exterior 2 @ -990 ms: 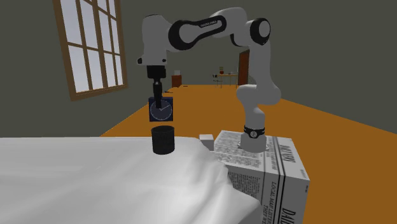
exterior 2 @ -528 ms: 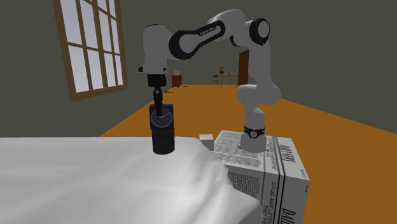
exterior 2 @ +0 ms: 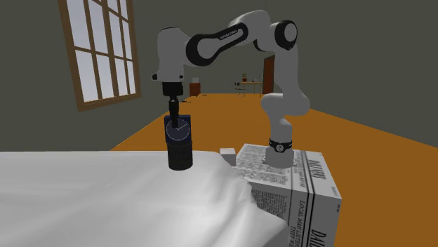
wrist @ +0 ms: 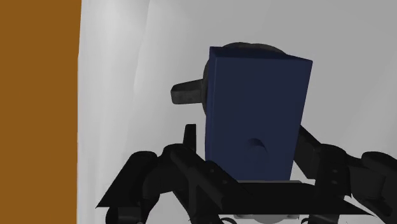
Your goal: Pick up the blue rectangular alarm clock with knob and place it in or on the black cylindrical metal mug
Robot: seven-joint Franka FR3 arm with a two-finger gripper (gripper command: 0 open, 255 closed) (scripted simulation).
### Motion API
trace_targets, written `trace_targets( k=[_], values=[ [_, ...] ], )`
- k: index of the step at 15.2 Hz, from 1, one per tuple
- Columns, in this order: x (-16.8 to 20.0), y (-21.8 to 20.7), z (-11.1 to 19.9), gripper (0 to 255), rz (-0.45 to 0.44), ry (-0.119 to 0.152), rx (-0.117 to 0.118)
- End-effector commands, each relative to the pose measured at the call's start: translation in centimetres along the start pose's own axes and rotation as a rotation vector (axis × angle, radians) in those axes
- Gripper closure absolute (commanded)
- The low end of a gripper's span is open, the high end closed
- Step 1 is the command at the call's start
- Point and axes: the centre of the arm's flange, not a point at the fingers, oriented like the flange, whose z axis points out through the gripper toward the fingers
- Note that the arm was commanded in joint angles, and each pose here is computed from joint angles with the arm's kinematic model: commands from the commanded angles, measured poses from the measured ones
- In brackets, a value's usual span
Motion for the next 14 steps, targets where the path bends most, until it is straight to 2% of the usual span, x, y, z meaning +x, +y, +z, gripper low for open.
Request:
trace_targets(
  k=[1, 5, 9, 14],
  values=[
    [0.0, 0.0, 0.1, 0, 0.0, -0.002, -0.001],
    [-0.1, 0.0, 0.1, 0, 0.0, -0.002, -0.001],
    [-0.1, 0.0, -4.9, 0, 0.0, -0.002, -0.001],
    [-0.1, 0.0, -4.9, 0, 0.0, -0.002, -0.001]
  ],
)
